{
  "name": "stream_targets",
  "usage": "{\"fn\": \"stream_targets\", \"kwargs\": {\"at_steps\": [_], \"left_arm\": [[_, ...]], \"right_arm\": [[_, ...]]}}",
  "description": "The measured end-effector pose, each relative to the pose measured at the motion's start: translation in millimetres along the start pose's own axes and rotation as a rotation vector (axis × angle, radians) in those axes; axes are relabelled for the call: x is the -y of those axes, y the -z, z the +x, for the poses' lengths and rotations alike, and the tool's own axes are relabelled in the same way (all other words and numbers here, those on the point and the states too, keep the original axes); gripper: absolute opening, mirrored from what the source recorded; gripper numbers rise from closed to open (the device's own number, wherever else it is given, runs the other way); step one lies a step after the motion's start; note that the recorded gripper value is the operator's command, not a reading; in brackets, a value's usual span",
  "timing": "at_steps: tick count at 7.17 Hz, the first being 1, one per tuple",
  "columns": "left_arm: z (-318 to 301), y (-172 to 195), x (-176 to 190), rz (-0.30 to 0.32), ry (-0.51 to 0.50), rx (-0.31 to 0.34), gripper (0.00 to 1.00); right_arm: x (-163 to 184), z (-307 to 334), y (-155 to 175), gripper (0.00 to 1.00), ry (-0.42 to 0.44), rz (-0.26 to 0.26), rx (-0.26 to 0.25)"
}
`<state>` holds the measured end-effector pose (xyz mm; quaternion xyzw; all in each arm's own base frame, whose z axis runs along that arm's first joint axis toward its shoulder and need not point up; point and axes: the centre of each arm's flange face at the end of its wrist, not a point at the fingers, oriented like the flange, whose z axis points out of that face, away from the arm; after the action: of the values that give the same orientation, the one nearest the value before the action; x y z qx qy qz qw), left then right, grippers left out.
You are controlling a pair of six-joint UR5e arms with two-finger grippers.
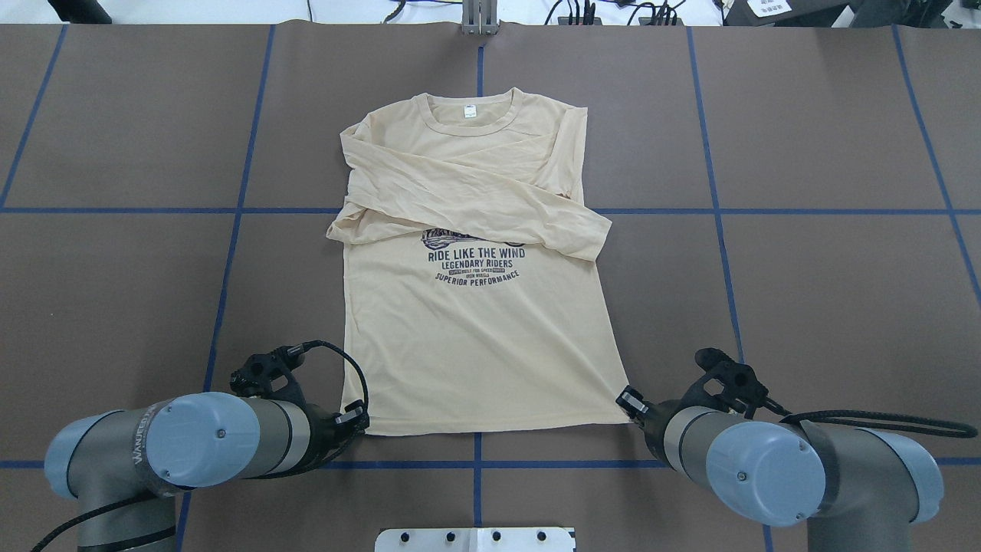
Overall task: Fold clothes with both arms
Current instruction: 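Lift the hem with both grippers and fold it toward the collar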
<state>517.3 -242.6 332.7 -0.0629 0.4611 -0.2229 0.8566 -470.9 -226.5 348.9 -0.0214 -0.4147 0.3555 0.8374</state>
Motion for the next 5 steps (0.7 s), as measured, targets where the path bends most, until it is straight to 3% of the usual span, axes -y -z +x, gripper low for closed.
{"fn": "stream_targets", "kwargs": {"at_steps": [5], "left_arm": [[5.2, 30.0, -0.5, -0.018, -0.009, -0.043, 0.0]], "right_arm": [[2.3, 0.4, 3.5, 0.0, -0.002, 0.0, 0.003]]}}
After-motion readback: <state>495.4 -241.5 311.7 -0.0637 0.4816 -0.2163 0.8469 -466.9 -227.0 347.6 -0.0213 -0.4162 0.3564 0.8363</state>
